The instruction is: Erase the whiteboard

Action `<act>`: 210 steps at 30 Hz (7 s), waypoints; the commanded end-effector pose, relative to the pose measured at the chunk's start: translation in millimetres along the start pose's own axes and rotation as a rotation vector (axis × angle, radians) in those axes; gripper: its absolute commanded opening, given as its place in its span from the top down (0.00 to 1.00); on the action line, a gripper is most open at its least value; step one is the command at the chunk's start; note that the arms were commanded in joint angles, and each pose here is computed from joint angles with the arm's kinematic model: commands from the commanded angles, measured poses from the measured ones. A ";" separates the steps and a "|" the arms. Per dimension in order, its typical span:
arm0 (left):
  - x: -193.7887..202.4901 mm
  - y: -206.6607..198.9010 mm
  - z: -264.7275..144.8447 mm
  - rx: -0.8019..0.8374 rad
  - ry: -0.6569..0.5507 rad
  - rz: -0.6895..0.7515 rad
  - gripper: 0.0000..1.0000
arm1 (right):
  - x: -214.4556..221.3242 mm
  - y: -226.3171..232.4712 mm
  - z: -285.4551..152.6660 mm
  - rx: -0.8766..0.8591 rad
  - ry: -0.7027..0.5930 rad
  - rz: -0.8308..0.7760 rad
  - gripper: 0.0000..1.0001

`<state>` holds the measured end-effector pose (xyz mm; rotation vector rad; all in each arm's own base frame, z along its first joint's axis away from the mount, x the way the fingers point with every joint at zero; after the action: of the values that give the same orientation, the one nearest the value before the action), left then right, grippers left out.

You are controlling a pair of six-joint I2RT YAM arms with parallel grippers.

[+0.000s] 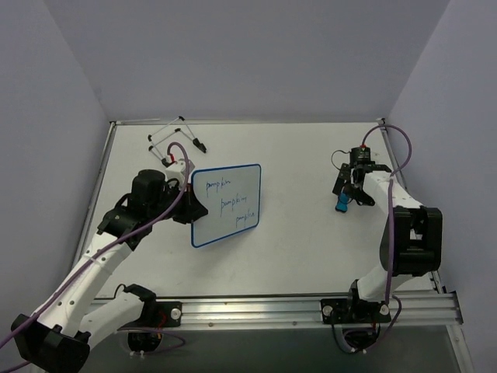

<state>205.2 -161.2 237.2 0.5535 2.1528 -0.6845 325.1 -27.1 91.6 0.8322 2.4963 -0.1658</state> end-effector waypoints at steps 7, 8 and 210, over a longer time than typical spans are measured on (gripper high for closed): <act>8.8 -2.0 -2.4 -0.031 0.033 0.049 0.98 | -8.3 17.8 28.5 -0.055 -0.009 -0.009 0.37; 8.6 -2.3 -2.3 -0.029 0.032 0.052 0.98 | -8.0 19.1 30.1 -0.060 -0.010 -0.011 0.40; 24.5 -46.4 1.6 0.117 0.074 0.149 0.98 | 227.7 273.4 -321.3 -1.514 -0.415 -0.127 0.96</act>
<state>190.2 -177.9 240.6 0.5686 2.1230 -0.5829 222.5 356.6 236.6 0.0541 1.6403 0.9918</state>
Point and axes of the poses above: each gripper's point midway between its finger pads, its own z axis out along the fingers, its own y axis along the line the jaws close on, x = y × z, the point moved 4 cm from there along -z, back along the fingers, and after that the axes turned 12 degrees about z, right-handed, at the moved point
